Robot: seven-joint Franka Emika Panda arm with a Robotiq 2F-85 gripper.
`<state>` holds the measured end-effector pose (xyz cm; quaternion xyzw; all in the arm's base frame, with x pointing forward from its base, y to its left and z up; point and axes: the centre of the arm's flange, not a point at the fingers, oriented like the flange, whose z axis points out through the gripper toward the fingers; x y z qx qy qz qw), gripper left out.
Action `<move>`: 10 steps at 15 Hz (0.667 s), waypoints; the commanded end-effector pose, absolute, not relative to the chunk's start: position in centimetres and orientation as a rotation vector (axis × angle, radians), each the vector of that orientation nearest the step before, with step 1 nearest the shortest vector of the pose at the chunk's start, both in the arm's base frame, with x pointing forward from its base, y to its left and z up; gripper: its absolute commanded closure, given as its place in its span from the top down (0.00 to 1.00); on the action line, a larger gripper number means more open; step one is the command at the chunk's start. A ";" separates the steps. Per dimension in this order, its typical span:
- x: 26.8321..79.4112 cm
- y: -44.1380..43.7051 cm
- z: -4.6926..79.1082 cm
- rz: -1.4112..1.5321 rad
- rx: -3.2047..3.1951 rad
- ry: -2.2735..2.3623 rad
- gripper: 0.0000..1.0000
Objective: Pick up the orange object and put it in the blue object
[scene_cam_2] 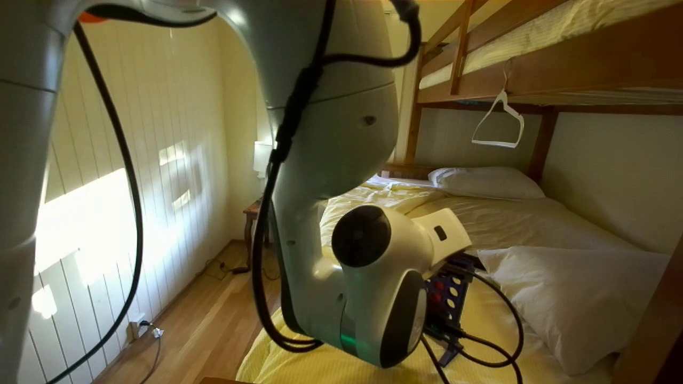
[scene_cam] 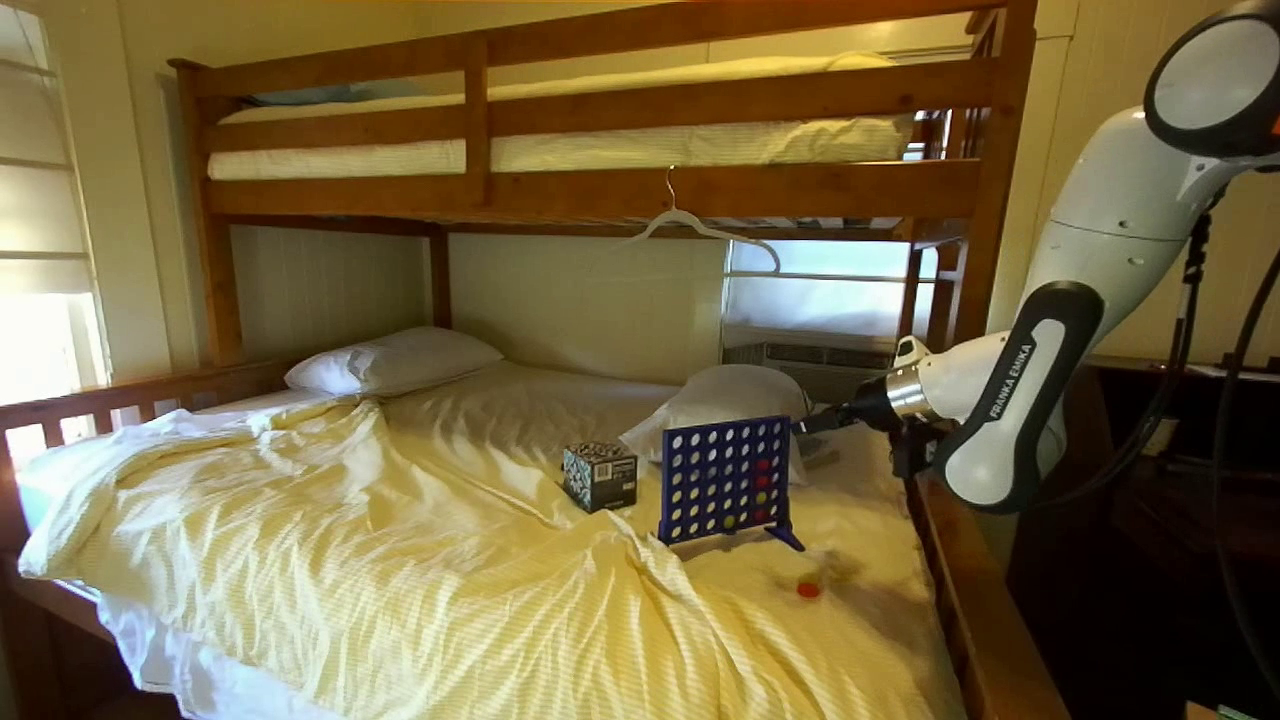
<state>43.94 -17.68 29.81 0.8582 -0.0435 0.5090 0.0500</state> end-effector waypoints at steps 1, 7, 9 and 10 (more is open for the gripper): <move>42.0 -17.8 32.1 1.420 2.722 -0.227 1.00; 41.5 -18.2 33.0 1.292 2.751 -0.312 1.00; 41.5 -18.3 33.2 1.266 2.761 -0.316 1.00; 41.5 -18.2 33.3 1.258 2.763 -0.317 1.00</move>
